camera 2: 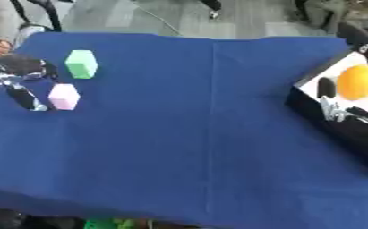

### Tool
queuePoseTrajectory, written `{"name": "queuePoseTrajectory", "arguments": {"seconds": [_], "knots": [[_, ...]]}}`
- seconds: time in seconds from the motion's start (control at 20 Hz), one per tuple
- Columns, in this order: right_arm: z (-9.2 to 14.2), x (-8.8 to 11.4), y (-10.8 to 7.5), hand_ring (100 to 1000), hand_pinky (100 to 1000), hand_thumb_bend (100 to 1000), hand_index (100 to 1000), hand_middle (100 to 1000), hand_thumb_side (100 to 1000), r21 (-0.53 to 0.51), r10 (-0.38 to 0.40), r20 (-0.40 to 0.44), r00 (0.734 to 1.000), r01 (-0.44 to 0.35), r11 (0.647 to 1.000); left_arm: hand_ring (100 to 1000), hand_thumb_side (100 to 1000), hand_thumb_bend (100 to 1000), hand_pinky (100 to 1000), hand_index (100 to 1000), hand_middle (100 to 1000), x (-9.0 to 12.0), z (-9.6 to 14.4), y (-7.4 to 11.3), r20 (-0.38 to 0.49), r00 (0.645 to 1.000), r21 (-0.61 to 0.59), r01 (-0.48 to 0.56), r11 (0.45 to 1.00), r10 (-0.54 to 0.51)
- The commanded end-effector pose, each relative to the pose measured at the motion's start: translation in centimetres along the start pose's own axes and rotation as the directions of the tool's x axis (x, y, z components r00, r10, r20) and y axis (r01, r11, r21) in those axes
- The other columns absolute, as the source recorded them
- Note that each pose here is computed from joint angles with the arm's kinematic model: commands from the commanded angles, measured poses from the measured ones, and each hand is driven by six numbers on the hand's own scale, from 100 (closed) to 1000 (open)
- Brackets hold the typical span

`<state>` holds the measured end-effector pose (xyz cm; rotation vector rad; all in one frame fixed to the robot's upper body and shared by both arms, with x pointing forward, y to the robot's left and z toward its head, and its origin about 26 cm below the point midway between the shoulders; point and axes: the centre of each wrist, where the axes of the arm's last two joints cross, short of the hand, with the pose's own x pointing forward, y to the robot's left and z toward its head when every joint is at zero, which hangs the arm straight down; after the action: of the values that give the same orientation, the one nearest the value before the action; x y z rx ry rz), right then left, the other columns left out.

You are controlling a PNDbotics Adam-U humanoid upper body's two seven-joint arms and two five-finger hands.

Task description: Pick up the objects with one hand, pass them to the other hand, and then place them into the box on the other side of the table.

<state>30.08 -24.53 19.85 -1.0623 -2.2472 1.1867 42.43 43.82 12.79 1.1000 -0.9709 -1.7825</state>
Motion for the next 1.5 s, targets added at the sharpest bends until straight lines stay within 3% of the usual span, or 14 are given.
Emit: {"name": "queuePoseTrajectory", "arguments": {"seconds": [0.05, 0.25, 0.3, 0.5, 1.5], "knots": [[-0.3, 0.2, -0.8, 793, 836, 100, 965, 809, 100, -0.021, 0.013, 0.014, 1.000, -0.012, 1.000, 693, 371, 469, 770, 787, 700, -1.1, 0.6, 1.0, -0.047, 0.999, 0.055, 0.016, 0.998, -0.013], [-0.3, 0.2, -0.7, 792, 836, 100, 965, 808, 100, -0.020, 0.010, 0.015, 1.000, -0.009, 1.000, 691, 361, 462, 768, 791, 706, -1.0, 0.5, 0.9, -0.055, 0.998, 0.080, 0.014, 0.997, -0.010], [-0.3, 0.2, -0.7, 792, 836, 100, 964, 808, 100, -0.019, 0.010, 0.016, 1.000, -0.009, 1.000, 686, 383, 417, 766, 789, 703, -1.1, 0.5, 1.0, -0.056, 0.998, 0.095, 0.013, 0.995, -0.007], [-0.3, 0.2, -0.8, 792, 836, 100, 964, 808, 100, -0.017, 0.014, 0.016, 1.000, -0.013, 1.000, 688, 355, 462, 769, 791, 705, -1.2, 0.6, 1.7, -0.048, 0.999, 0.138, 0.010, 0.990, -0.004], [-0.5, 0.4, -0.7, 789, 835, 100, 966, 805, 100, -0.018, -0.001, 0.020, 1.000, 0.001, 1.000, 687, 384, 463, 770, 782, 695, -0.7, 0.0, 1.3, -0.047, 0.999, 0.032, 0.025, 0.999, -0.024]]}}
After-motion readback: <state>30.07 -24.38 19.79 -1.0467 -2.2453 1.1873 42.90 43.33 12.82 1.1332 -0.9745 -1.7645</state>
